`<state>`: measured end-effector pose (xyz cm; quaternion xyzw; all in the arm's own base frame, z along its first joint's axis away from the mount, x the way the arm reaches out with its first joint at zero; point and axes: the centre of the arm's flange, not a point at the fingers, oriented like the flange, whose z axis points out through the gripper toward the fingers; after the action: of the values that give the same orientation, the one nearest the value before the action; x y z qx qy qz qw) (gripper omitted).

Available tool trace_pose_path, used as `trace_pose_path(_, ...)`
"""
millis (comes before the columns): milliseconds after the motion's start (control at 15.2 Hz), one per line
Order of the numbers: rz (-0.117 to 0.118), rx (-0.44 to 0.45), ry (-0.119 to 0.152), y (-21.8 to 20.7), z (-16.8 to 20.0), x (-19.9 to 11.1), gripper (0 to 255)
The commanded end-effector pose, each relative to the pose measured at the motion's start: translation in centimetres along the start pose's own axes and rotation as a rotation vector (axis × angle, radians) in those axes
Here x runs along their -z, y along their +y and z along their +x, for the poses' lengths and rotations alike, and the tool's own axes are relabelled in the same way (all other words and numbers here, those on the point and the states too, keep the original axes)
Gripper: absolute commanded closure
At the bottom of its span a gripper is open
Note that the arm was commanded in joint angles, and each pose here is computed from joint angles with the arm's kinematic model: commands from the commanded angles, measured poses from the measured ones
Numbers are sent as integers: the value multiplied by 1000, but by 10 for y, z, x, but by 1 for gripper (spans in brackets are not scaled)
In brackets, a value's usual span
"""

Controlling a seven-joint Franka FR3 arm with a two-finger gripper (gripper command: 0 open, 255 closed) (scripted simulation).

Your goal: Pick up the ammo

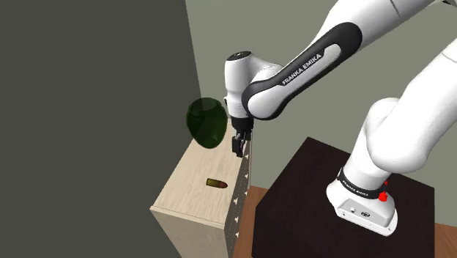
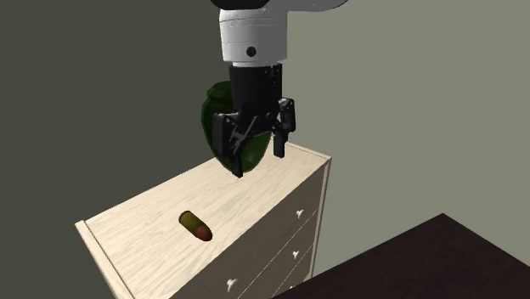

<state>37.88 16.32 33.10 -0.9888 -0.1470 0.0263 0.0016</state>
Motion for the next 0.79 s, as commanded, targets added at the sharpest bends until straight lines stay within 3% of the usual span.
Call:
trace_pose_path(0, 9, 24, 18, -12, 12, -16, 0)
trace_pose_path(726, 51, 145, 89, -88, 73, -102, 0)
